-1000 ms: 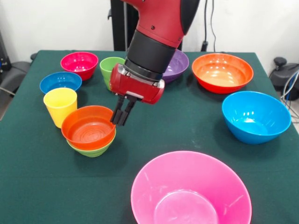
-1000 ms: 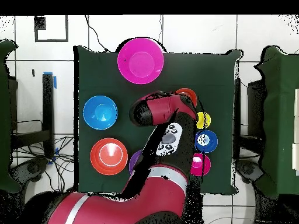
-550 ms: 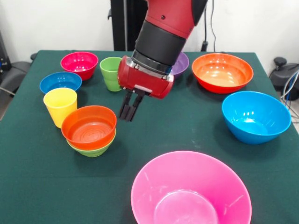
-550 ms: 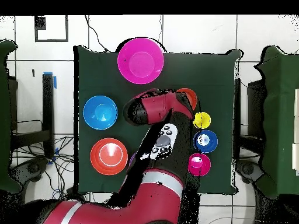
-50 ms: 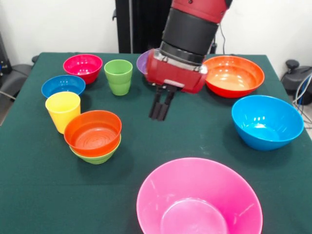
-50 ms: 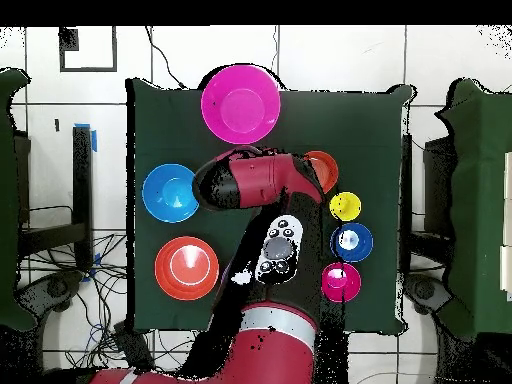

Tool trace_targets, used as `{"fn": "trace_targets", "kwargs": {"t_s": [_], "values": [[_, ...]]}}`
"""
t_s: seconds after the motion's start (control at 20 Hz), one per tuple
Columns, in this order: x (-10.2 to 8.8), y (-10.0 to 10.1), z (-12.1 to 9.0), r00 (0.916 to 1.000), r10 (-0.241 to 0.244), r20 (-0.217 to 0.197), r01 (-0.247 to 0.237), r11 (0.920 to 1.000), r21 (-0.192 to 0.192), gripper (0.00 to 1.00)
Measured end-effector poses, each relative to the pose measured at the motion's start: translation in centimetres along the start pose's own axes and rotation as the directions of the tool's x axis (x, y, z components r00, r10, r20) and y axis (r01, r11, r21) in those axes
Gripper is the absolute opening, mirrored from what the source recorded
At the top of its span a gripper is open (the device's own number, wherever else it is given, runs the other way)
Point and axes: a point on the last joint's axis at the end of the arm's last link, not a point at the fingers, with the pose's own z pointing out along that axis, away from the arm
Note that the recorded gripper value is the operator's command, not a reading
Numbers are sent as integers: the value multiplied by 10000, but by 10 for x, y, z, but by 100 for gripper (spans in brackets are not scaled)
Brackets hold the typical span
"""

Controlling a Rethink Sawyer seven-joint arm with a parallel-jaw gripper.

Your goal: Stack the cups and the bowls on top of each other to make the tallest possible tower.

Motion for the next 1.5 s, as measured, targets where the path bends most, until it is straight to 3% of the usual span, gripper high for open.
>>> {"fn": "trace_targets", "kwargs": {"t_s": [0.4, 0.5, 0.55, 0.75, 1.1, 1.15, 1.25, 1.3, 1.5], "values": [[-12, 10, -14, 9970, 774, -37, -774, 9923, -966, 0], [-14, 3, -13, 9915, 1286, -211, -1303, 9820, -1370, 0], [-14, 1, -13, 9906, 1351, -233, -1370, 9803, -1421, 0], [-14, -16, -6, 9793, 1961, -499, -2020, 9611, -1883, 0], [-14, -21, 3, 9689, 2355, -766, -2472, 9380, -2430, 0], [-13, -19, 5, 9652, 2466, -865, -2610, 9264, -2714, 0], [-13, -16, 6, 9626, 2544, -936, -2708, 9167, -2938, 0], [-12, -13, 7, 9601, 2611, -998, -2794, 9069, -3153, 0], [-10, 0, 9, 9577, 2658, -1103, -2877, 8877, -3595, 0]]}}
